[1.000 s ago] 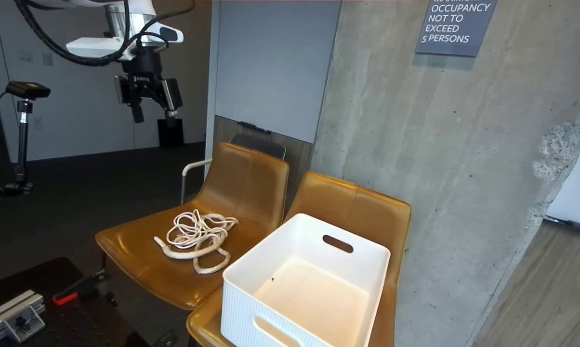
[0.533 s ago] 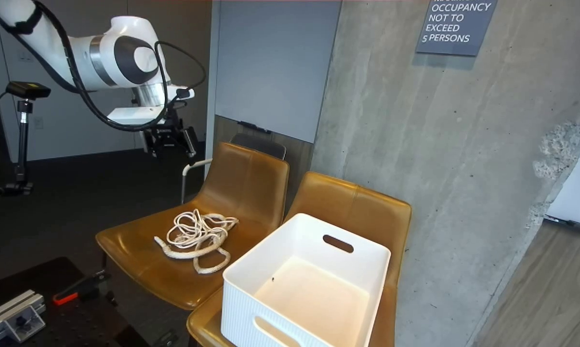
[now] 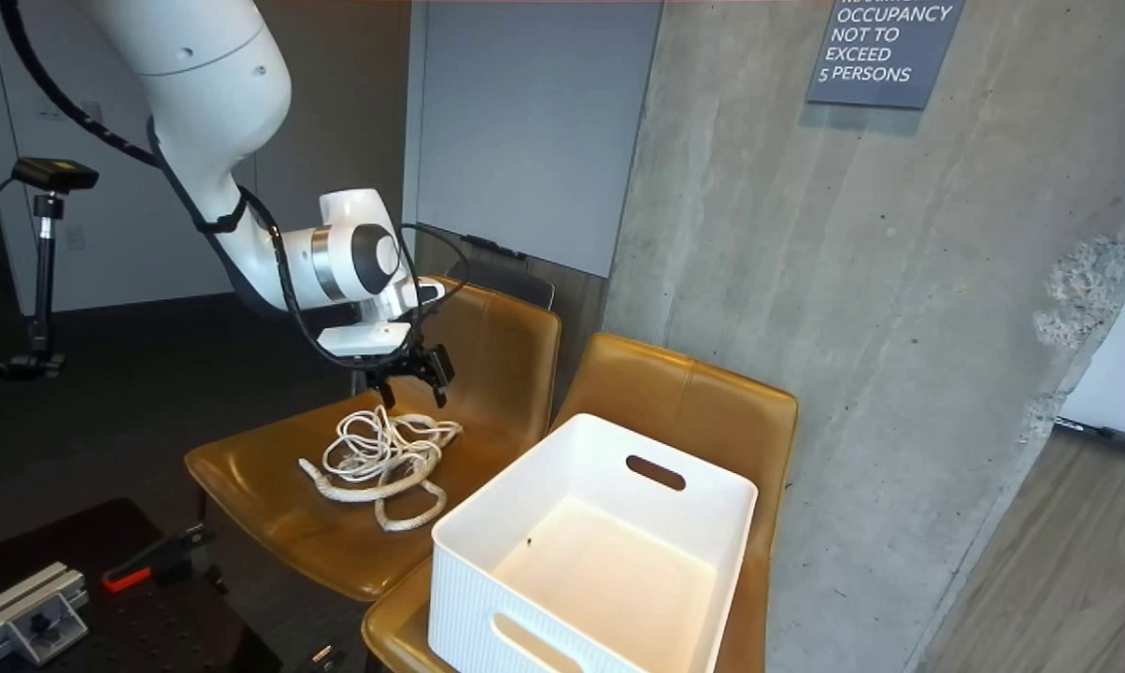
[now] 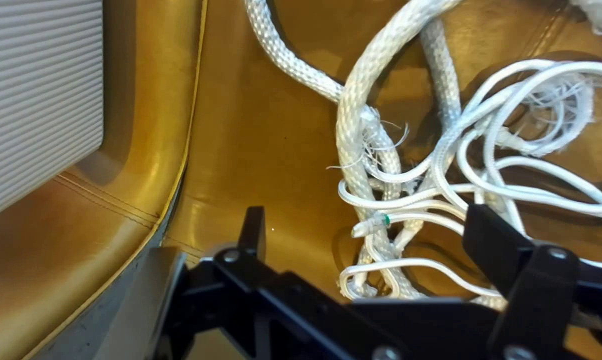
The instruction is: Put the ropes in then out the basket
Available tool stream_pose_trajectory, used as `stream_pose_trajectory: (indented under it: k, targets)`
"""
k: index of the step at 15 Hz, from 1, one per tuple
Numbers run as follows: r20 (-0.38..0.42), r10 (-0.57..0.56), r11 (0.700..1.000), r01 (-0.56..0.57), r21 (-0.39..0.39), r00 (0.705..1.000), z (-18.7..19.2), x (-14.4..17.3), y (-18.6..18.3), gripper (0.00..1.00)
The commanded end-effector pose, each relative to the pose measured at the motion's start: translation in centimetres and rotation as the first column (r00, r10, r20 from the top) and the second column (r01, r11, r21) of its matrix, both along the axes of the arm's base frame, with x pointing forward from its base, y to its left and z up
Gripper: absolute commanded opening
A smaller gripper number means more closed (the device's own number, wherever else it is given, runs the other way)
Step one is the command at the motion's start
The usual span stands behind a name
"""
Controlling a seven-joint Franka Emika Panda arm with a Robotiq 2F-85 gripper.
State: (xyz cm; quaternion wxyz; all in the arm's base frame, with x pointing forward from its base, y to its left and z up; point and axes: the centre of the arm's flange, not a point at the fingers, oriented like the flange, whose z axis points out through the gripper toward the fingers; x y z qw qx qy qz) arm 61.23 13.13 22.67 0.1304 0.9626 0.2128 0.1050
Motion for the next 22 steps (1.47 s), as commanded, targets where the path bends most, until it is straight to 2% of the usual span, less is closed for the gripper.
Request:
stream_pose_trajectory:
  k: [1,6,8,11,12,13,15,16,22]
  targets:
    - [0.013,-0.012,1.000,0.012,-0.005,1.000,-5.8,6.2,-0.1,1.00]
    - [-0.045,-0.077,0.996,0.079,0.031,0.996,-12.3,8.6,0.6,1.00]
    - [-0.078,-0.124,0.990,0.129,0.064,0.989,-14.0,8.8,1.5,1.00]
    - [-0.132,-0.168,0.981,0.179,0.073,0.977,-16.8,8.4,1.8,1.00]
    - [-0.141,-0.178,0.980,0.188,0.067,0.974,-17.3,8.2,1.6,0.94]
    - [-0.151,-0.179,0.981,0.188,0.051,0.972,-17.9,7.8,0.9,0.73]
    - [-0.161,-0.187,0.980,0.195,0.038,0.969,-18.4,7.3,0.1,0.68]
    - [-0.164,-0.187,0.980,0.196,0.036,0.969,-18.5,7.0,-0.2,0.62]
    - [-0.157,-0.181,0.981,0.190,0.042,0.971,-15.3,6.8,-0.4,0.16]
